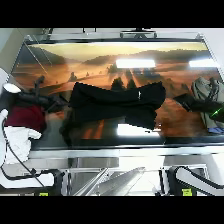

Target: Fold the shirts.

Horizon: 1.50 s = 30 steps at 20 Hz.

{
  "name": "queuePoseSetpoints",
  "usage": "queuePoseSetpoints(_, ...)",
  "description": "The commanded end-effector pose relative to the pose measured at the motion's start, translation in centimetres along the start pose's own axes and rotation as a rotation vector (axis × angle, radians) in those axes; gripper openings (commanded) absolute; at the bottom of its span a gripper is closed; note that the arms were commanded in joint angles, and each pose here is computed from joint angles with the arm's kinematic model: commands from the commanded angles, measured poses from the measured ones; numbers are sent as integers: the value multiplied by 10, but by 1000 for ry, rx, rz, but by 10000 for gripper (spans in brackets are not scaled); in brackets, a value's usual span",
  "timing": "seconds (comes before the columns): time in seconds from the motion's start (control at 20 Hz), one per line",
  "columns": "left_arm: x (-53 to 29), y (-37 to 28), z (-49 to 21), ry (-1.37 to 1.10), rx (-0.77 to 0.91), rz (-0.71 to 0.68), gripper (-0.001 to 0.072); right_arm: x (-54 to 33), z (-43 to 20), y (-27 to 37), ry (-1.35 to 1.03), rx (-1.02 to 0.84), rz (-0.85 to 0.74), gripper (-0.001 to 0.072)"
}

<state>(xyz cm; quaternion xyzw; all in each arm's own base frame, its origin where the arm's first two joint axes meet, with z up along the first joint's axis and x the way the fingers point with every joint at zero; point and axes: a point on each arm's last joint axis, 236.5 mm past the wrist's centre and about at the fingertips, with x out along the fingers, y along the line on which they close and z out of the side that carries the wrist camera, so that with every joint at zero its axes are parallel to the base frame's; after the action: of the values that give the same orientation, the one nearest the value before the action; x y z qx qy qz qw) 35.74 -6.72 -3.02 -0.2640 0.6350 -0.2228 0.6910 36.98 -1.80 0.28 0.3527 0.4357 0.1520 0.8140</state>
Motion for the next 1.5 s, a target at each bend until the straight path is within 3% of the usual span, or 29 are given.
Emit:
queuePoseSetpoints(0.0,36,26,-42,16,-44,61,686,12,-49,-14,105,91,2,498)
queuePoseSetpoints(0.55,112,13,-26,62,78,122,667,21,-74,-15,142,121,19,498)
queuePoseSetpoints(0.65,116,3,-26,115,102,97,212,28,-81,-7,173,94,28,498)
queuePoseSetpoints(0.7,115,-1,-26,135,108,84,38,35,-87,-3,198,71,27,498)
queuePoseSetpoints(0.75,113,-5,-25,145,116,75,-1,43,-93,-2,221,47,14,498)
queuePoseSetpoints(1.0,95,-16,-10,138,137,48,-1,78,-105,-17,255,18,-61,499)
queuePoseSetpoints(1.25,88,-10,-6,124,117,47,-1,98,-107,-4,246,59,17,494)
queuePoseSetpoints(1.35,88,-10,-5,123,117,47,-1,104,-102,7,227,46,52,305)
queuePoseSetpoints(1.4,88,-10,-6,124,117,46,-1,107,-100,11,223,44,61,294)
queuePoseSetpoints(1.45,88,-10,-6,125,117,47,-1,109,-100,15,225,34,66,179)
